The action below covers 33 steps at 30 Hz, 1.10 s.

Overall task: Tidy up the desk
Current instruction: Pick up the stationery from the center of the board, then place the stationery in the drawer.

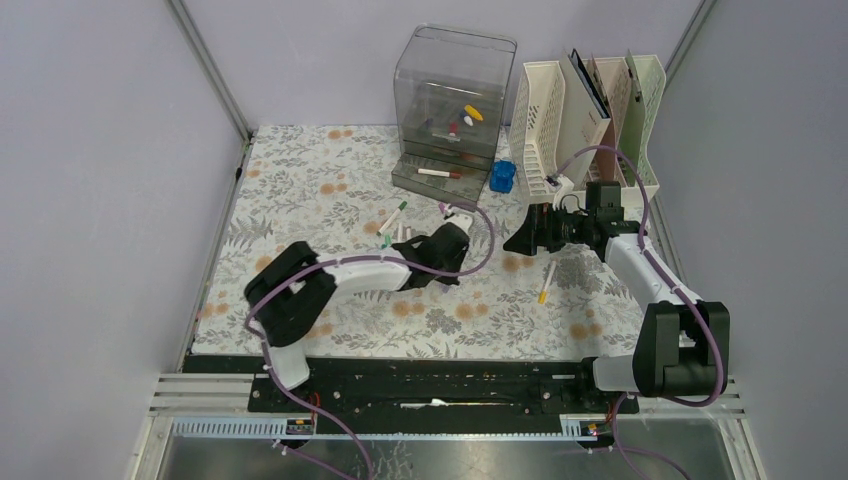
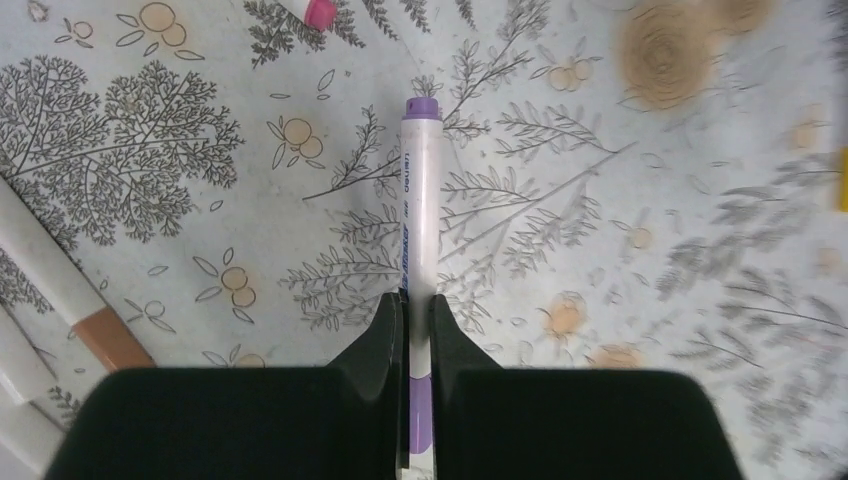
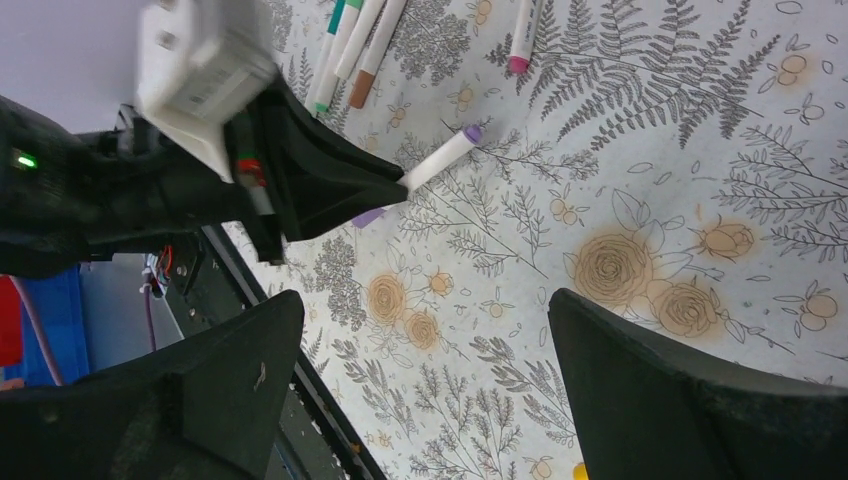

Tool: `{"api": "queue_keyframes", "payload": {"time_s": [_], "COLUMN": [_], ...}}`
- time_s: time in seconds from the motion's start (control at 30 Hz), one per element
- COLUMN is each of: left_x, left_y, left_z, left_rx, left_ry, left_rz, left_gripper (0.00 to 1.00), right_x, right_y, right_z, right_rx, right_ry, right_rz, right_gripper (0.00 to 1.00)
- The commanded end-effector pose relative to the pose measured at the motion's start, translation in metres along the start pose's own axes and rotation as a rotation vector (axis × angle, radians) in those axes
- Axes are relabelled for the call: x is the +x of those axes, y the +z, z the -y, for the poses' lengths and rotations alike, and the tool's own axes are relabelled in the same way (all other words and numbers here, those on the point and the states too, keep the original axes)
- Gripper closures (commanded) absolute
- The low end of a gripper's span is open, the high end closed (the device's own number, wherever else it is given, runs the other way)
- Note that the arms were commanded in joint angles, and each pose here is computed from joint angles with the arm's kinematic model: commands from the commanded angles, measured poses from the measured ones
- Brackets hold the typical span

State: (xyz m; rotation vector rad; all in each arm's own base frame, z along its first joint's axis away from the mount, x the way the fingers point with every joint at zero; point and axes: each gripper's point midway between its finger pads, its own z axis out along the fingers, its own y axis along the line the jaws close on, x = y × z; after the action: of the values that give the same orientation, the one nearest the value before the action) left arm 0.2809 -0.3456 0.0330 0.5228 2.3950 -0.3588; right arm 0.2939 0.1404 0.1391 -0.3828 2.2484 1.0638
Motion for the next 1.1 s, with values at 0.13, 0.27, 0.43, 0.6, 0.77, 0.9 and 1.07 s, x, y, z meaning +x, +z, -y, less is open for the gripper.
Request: {"api": "queue_keyframes", "payload": {"time_s": [0.13,0.27,0.43,0.6,0.77,0.9,1.07], "left_x": [-0.079,-0.094,-0.111,-0.126,-0.137,-0.139,-0.136], "left_y": [-0.074,-0.097,-0.115,-0.125,-0.131,-0.133,-0.132], "left_z": [0.028,0.022,0.02,0.022,0.024,0.027,0.023], "left_rx": [0.409,0.499,0.589,0.649,0.7,0.724,0.716], "left_ry": [-0.374,-0.497,-0.614,-0.676,-0.715,-0.73,-0.752], "left_rz": [0.306,0.392,0.468,0.521,0.554,0.554,0.556], "left_gripper": [1.0,1.0,1.0,1.0,1.0,1.0,1.0], "right_x": [-0.024,-0.046,-0.069,-0.077,-0.07,-0.067,-0.073], "right_y": [-0.001,0.001,0.018,0.042,0.052,0.056,0.055], "right_z": [0.014,0.031,0.038,0.016,0.0,-0.005,-0.009], "right_rx": [0.179,0.341,0.33,0.278,0.245,0.234,0.23], "right_ry": [-0.065,-0.003,-0.01,-0.063,-0.091,-0.099,-0.109], "right_rz": [0.025,0.048,0.038,0.011,-0.014,-0.025,-0.011], "right_gripper": [0.0,0.0,0.0,0.0,0.0,0.0,0.0]}}
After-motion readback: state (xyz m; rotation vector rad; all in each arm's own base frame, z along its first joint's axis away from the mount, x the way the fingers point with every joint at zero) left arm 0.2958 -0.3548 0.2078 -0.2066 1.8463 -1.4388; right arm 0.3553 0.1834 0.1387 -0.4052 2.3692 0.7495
